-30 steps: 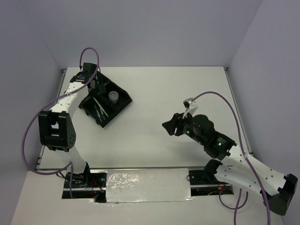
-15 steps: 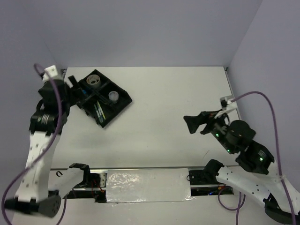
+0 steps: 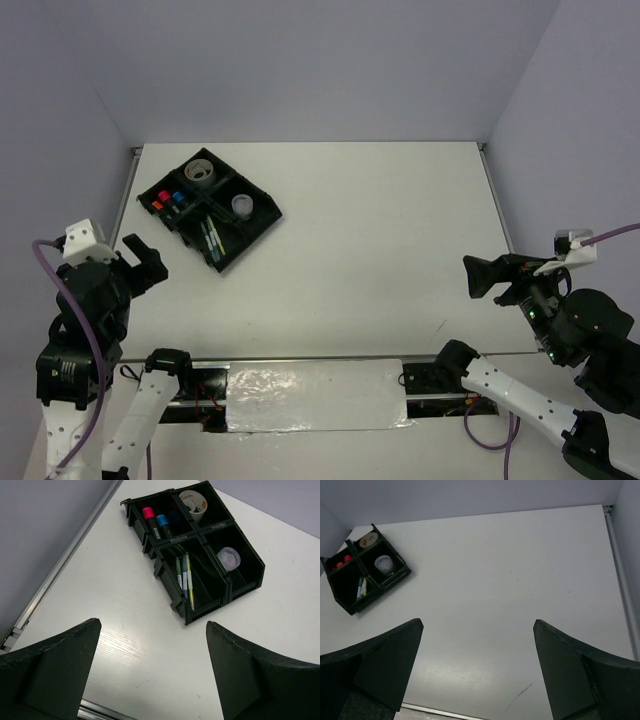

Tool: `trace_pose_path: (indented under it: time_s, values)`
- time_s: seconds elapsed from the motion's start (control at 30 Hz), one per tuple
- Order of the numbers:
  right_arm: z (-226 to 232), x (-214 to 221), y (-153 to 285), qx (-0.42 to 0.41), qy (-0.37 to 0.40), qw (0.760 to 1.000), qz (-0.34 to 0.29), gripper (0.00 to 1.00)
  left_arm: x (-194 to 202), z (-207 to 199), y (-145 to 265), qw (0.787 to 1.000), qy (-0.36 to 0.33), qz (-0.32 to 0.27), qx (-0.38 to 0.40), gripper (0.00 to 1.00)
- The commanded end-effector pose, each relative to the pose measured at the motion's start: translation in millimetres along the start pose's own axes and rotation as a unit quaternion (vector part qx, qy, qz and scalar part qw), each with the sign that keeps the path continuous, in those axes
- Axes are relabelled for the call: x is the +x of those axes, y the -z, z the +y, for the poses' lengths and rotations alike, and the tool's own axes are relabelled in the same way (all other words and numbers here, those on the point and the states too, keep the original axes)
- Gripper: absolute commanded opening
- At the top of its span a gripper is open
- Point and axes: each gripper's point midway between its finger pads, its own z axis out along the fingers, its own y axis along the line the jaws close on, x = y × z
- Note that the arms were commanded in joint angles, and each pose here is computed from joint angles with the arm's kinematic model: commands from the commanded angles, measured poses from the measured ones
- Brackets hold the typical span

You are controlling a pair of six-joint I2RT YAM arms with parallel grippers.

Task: Sort the stationery into containers
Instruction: Reset both arms

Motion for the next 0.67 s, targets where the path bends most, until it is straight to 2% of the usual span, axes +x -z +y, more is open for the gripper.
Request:
trace_pose_path:
  time_s: [0.0, 0.23, 0.63]
  values:
    - [-20, 10, 8, 0.034, 0.024, 0.999, 0.019, 1.00, 6, 0, 13, 1.000, -0.012, 0.000, 0.027, 0.99]
    - [-22, 15, 8, 0.039, 0.014, 0.999, 0.022, 1.00, 8, -4, 22, 0.999, -0.010, -0.004, 0.051, 0.99]
    - [-16, 24, -2, 0.041, 0.008, 0.999, 0.031, 1.00, 8, -12, 15, 0.998, -0.004, 0.016, 0.053, 0.99]
